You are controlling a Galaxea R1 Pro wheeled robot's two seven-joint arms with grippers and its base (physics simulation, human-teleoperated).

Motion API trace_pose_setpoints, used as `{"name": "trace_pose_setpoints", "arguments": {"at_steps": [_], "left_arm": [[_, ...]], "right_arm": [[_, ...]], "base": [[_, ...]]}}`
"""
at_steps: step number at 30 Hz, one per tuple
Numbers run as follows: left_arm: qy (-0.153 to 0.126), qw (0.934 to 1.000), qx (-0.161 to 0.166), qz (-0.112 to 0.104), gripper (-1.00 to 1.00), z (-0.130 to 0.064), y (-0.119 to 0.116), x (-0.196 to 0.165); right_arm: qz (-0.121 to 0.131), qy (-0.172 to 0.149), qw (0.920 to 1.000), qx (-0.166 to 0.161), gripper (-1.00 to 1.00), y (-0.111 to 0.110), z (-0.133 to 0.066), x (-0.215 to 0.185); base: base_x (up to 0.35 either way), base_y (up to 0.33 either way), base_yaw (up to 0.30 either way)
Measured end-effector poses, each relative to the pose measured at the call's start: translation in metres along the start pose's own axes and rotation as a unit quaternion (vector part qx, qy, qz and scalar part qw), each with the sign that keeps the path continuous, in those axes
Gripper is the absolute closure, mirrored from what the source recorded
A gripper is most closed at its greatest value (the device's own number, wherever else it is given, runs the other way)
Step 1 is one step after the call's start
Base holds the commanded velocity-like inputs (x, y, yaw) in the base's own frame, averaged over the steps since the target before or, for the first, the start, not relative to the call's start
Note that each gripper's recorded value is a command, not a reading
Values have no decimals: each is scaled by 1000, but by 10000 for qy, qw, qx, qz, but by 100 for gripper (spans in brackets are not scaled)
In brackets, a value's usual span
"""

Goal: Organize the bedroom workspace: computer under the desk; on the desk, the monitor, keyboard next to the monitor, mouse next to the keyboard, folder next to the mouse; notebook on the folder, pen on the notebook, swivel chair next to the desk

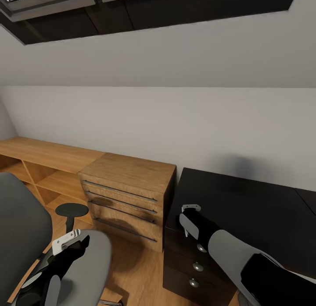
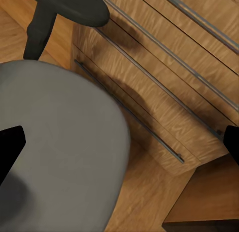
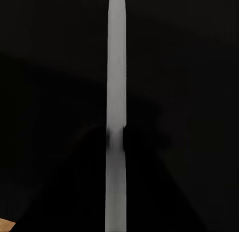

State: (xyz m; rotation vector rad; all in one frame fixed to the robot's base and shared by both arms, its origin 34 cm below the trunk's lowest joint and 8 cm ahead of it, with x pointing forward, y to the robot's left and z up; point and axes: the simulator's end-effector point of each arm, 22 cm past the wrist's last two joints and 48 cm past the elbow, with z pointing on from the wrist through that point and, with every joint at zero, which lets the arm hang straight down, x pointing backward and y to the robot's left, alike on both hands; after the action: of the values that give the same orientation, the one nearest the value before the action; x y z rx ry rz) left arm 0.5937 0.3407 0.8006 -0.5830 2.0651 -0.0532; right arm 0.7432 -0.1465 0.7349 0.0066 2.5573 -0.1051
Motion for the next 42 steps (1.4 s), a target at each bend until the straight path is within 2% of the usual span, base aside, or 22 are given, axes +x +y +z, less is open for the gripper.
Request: {"name": "trace_pose_setpoints", "arguments": {"at_steps": [17, 35, 42], "left_arm": [[3, 10000, 1, 0, -100, 0, 0, 0], [30, 10000, 3, 11, -100, -15, -8, -21], [71, 10000, -1, 27, -100, -20, -11, -26]], "right_arm": [[9, 0, 10000, 11, 100, 0, 0, 0], [0, -71, 10000, -30, 100, 1, -27, -22], [20, -363, 9993, -126, 100, -4, -45, -54]], "base": [[0, 0, 0], [0, 0, 0], [-99, 0, 0]]}}
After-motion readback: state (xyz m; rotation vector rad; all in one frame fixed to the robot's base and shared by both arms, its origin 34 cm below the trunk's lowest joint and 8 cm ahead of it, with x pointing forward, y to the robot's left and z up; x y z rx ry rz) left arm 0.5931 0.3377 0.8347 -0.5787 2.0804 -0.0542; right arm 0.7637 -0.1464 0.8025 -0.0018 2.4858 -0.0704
